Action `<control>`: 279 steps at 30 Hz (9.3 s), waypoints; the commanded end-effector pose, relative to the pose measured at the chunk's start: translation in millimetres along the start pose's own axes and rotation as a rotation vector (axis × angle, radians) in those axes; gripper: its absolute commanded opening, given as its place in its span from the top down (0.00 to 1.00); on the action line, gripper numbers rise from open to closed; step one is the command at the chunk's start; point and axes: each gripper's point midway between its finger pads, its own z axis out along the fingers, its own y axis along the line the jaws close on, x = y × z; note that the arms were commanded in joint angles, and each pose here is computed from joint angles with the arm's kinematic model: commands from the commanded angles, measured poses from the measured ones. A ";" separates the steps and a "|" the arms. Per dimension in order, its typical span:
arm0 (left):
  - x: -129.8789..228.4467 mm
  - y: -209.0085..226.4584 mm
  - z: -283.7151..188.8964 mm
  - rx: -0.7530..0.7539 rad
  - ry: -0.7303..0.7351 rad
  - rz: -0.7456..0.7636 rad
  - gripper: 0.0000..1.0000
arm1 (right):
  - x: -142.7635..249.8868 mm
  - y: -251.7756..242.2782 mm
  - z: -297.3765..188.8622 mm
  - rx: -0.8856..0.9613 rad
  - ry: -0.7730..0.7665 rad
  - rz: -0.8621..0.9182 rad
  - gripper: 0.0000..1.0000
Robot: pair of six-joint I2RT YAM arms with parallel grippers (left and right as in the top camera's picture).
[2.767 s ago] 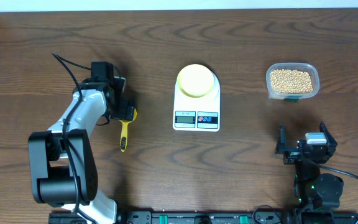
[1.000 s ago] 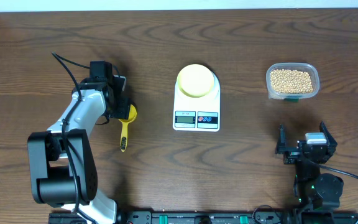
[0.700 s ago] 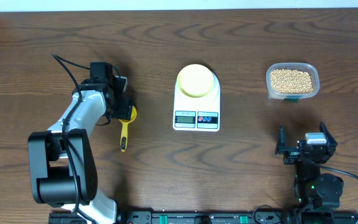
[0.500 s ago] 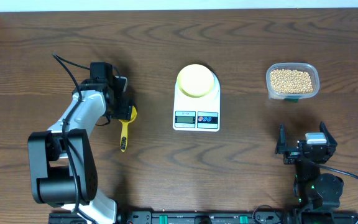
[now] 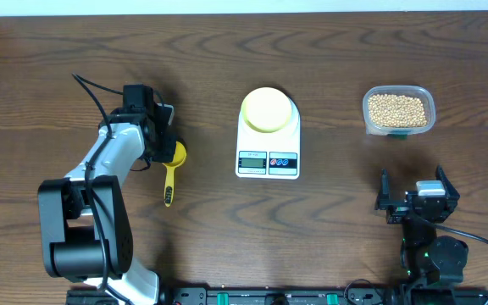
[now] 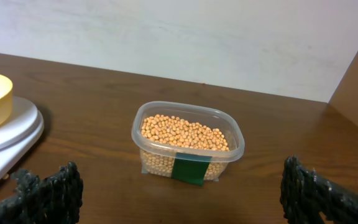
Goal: Scoop item into bowl and weigh 50g on scale
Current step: 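Close the left gripper on the scoop rim, then lift the yellow scoop with the left gripper and raise it, then move the right gripper toward the scoop handle held by left, then close the right gripper on the yellow scoop handle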
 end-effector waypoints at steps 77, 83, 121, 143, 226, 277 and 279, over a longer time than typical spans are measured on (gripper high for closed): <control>-107.9 8.7 -199.2 0.402 -0.712 -1.132 0.92 | -0.2 2.9 -0.3 -0.012 -0.003 -0.015 0.01; -107.9 17.5 -200.4 0.448 -0.716 -1.354 0.93 | -0.2 2.9 -0.3 -0.012 -0.003 -0.015 0.01; -81.2 73.8 -198.5 0.243 -0.876 -1.780 0.92 | -0.2 2.9 -0.3 -0.012 -0.003 -0.015 0.01; -79.3 73.8 -197.0 0.236 -0.869 -1.785 0.92 | -69.6 -42.6 -15.4 0.239 -0.280 -0.005 0.01; -135.6 -32.2 -224.8 0.682 -0.751 -1.532 0.92 | -217.8 275.0 187.1 -1.463 -0.026 0.354 0.01; -137.8 -73.0 -228.4 0.730 -0.708 -1.444 0.92 | -203.4 316.8 144.8 -1.639 0.176 0.422 0.61; -137.8 -74.9 -228.5 0.732 -0.706 -1.441 0.92 | -203.5 317.0 145.3 -1.636 0.175 0.422 0.62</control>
